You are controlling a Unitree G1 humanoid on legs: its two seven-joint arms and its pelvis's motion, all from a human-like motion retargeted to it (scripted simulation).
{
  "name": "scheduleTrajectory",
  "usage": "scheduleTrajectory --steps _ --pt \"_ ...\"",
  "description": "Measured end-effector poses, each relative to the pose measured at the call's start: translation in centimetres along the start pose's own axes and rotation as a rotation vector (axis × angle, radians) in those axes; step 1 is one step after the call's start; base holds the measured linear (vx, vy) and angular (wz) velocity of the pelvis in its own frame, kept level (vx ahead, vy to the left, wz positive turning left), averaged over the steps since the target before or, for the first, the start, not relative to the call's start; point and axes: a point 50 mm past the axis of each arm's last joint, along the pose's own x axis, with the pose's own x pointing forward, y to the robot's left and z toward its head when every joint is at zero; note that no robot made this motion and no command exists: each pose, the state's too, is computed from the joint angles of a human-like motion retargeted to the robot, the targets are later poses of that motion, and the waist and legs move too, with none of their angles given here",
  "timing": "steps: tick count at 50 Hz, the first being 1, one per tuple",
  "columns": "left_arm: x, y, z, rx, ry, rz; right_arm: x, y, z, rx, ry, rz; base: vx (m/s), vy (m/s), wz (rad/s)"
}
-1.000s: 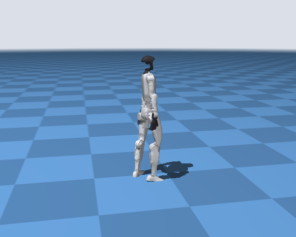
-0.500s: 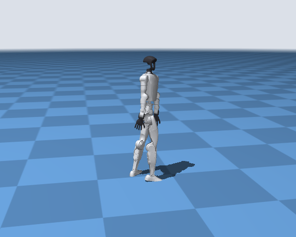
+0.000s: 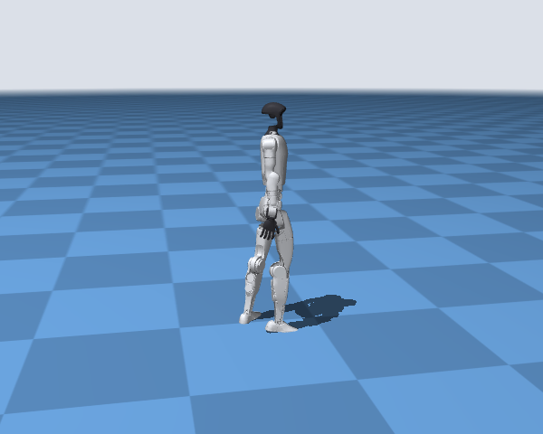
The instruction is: In place motions
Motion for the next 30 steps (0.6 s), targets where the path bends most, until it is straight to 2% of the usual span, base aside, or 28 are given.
scheduleTrajectory --steps 14,30 --pt "0.0 0.2 -0.5 0.011 0.011 0.016 0.0 -0.5 -0.4 -0.009 -0.001 -0.002 0.08 -0.28 0.95" --pt "0.2 0.1 -3.4 -0.039 0.088 0.043 0.1 0.0 -0.1 -0.033 -0.023 0.036 0.14 -0.16 0.60"
